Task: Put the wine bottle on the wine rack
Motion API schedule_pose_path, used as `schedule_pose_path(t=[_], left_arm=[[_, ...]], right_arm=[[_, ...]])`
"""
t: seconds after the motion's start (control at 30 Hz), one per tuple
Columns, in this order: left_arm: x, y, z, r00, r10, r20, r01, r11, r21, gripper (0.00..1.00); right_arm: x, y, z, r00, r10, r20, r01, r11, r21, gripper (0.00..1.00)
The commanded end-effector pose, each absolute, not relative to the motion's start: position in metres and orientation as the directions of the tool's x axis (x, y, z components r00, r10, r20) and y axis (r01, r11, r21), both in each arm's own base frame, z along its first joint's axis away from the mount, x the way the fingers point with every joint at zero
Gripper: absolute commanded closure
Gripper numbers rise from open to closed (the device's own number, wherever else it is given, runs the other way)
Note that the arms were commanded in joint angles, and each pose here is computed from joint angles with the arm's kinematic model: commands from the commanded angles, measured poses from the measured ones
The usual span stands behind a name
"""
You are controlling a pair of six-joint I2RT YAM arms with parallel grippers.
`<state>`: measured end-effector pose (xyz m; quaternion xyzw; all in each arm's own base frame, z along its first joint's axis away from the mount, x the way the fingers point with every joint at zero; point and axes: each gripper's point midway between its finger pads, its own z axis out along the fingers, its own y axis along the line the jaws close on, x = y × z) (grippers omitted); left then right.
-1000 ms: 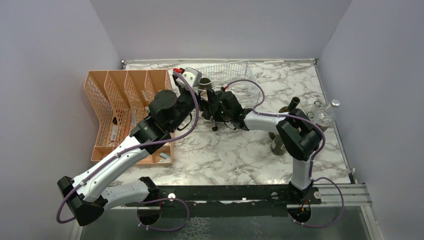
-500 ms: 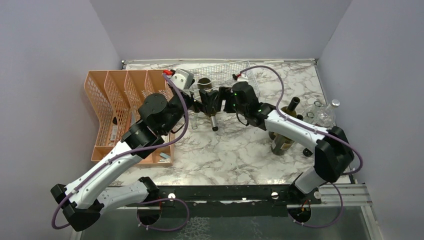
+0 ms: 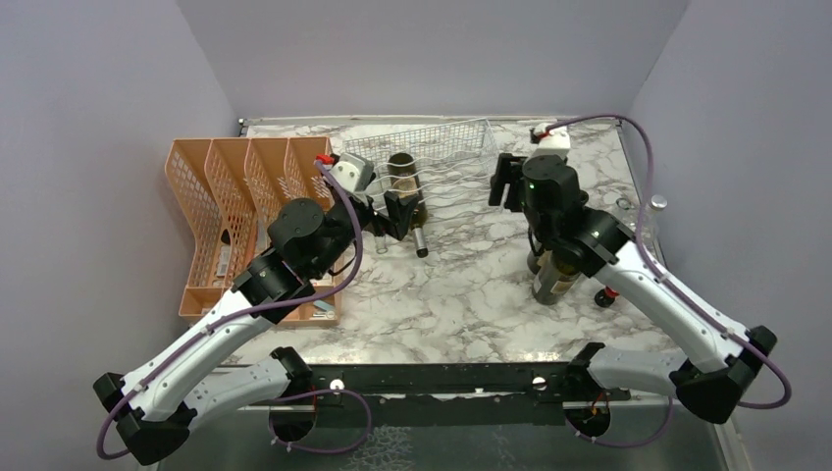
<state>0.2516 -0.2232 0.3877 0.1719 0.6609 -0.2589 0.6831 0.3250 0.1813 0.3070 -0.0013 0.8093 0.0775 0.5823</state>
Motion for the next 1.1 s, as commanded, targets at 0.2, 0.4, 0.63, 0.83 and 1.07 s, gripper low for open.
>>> schedule_pose_path(t=[0.2,0.4,0.63,0.83,1.07], left_arm=[[0.254,-0.233,0.350,-0.104,-0.102,-0.989,0.585,0.798,-0.144,0.01],[0.256,-0.238,0.347,-0.116,-0.086,-0.990,0.592,0.794,-0.138,0.01],[0.257,-0.242,0.343,-0.132,-0.091,-0.987,0.593,0.790,-0.153,0.01],[0.259,-0.249,0.340,-0.145,-0.082,-0.986,0.606,0.781,-0.154,0.01],[0.262,-0.257,0.338,-0.160,-0.088,-0.983,0.618,0.768,-0.169,0.01]], right_arm=[[0.259,0.055,0.335,-0.318,0.061,-0.946,0.282,0.959,-0.033,0.34],[0.240,0.031,0.336,-0.317,0.075,-0.946,0.347,0.937,-0.042,0.44],[0.227,0.022,0.316,-0.324,0.135,-0.936,0.377,0.926,0.003,0.49],[0.226,0.028,0.296,-0.312,0.187,-0.932,0.364,0.929,0.065,0.49],[0.228,0.036,0.275,-0.355,0.196,-0.914,0.356,0.932,0.062,0.61]])
